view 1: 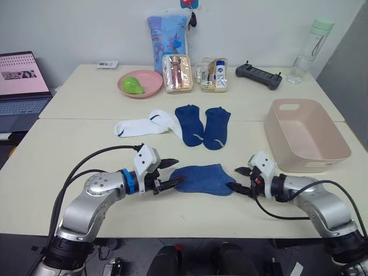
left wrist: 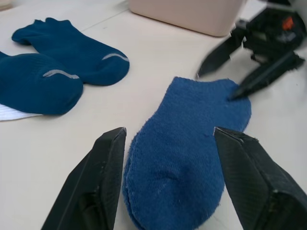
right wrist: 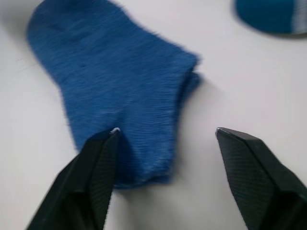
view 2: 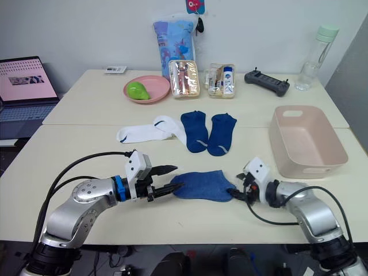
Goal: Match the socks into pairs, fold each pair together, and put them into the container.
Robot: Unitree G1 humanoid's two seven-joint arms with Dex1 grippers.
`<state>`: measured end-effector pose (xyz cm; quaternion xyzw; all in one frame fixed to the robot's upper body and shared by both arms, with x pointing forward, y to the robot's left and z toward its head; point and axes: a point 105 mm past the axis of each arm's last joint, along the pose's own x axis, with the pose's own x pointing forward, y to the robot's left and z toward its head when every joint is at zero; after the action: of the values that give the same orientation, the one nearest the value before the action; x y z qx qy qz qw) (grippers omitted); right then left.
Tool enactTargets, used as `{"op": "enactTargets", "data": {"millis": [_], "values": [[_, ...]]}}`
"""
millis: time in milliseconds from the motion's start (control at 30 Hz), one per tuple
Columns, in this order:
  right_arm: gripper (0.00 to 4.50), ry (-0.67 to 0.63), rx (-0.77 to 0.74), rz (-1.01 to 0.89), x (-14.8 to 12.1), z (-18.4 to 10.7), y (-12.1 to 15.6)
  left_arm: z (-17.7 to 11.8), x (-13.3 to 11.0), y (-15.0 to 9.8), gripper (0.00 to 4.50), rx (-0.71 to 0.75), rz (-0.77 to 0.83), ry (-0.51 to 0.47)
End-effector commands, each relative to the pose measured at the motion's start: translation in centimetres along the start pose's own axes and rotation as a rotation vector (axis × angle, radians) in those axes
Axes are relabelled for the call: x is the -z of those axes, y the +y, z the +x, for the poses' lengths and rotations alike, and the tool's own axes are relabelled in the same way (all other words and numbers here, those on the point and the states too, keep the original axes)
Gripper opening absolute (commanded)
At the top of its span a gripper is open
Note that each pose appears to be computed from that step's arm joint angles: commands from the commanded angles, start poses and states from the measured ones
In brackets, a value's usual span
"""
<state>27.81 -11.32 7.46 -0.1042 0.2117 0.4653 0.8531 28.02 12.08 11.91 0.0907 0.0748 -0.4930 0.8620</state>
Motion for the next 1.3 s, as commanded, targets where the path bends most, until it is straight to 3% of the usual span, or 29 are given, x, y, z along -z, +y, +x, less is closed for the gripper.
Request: {"op": "enactTargets", "data": {"millis": [33,233,400,433,500,733,967,1167,1300], "values": [[2.19,-0.012,-0.071,-0.015,-0.4,0.1,1.6,-0.3,-0.7,-0.4,2.92,-0.008,0.027,-0.026],[0.03,0.017,-0.031,-0.006,0.3,-0.5,0.2,-0.8,-0.4,-0.5,2.92,-0.025,0.028,-0.019],[0.01,0.039,-0.079,-0.034,-1.1,-1.7,-2.4,-0.2,-0.7,-0.8,2.92,0.011,0.039,-0.036],[0.00,0.049,-0.090,-0.047,-1.4,-1.8,-3.0,-0.1,-0.8,-0.9,2.73,0.024,0.043,-0.040],[0.00,0.065,-0.112,-0.056,-1.6,-2.1,-3.8,0.2,-1.0,-1.0,2.30,0.039,0.050,-0.047],[0.00,0.125,-0.179,-0.099,-1.8,-2.0,-6.0,3.8,-0.9,-1.7,0.03,0.164,0.090,-0.036],[0.00,0.086,-0.215,-0.106,-3.1,-2.0,-5.2,7.9,0.0,-2.1,0.03,0.207,0.082,0.004],[0.00,0.052,-0.236,-0.098,-4.2,-2.2,-4.3,9.2,1.6,-2.1,0.03,0.230,0.091,0.063],[0.00,-0.011,-0.340,-0.044,-6.1,-2.7,-2.0,9.6,3.0,-1.8,0.03,0.234,0.080,0.107]]}}
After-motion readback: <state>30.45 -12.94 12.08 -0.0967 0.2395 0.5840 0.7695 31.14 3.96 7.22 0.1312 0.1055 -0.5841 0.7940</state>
